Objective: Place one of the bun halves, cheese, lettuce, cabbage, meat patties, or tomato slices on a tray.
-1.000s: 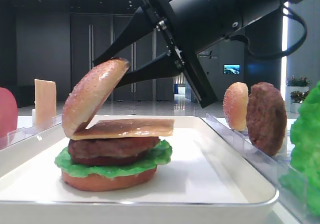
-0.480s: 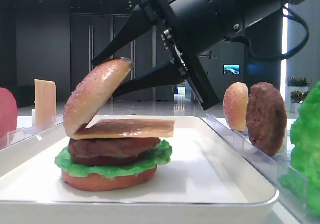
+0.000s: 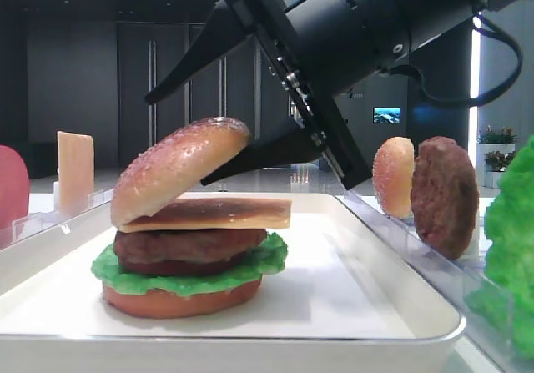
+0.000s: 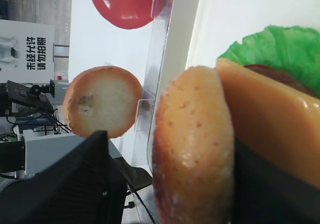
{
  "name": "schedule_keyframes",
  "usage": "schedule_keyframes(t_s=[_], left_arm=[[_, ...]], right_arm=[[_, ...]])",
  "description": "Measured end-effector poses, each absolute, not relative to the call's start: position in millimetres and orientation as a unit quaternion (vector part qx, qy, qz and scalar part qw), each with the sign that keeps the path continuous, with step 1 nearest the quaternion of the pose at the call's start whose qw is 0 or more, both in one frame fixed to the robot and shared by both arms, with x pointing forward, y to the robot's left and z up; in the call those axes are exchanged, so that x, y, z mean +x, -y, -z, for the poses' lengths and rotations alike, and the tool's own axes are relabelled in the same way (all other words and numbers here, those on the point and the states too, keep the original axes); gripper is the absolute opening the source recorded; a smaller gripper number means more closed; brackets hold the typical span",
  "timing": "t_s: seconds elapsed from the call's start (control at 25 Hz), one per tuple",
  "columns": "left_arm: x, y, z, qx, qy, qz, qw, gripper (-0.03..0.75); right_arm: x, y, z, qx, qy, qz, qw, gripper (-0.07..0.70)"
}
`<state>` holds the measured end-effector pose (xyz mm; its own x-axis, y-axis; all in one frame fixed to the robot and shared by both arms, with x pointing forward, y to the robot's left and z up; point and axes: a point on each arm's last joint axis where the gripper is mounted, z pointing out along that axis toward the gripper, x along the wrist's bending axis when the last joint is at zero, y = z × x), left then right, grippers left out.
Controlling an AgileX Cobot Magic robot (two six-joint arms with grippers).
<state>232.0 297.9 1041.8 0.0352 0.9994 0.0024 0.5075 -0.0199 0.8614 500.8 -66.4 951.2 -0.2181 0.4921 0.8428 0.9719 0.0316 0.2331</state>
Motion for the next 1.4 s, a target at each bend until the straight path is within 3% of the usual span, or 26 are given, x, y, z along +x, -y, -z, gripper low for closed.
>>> schedule_keyframes(t_s=[0.28,0.6,1.04,1.4], left_arm=[[232.0,-297.9,-1041.8,0.625,-0.603,-0.345,0.356,0.391],[232.0,-297.8,-1041.8,0.625,-0.603,-0.345,0.356,0.391],[232.0,-297.8,-1041.8,0.625,-0.603,-0.345,0.356,0.391],[232.0,-297.8,-1041.8,0.625,-0.603,-0.345,0.357,0.391]], right_arm=[[500.9,66.6,-950.8,-0.557,0.659,0.417,0.285,0.486],[501.0,70.5,-950.6,-0.564,0.673,0.402,0.259,0.490],[502.1,80.4,-989.9,-0.560,0.701,0.403,0.182,0.490],[504.8,80.8,-1007.9,-0.554,0.707,0.408,0.163,0.490]])
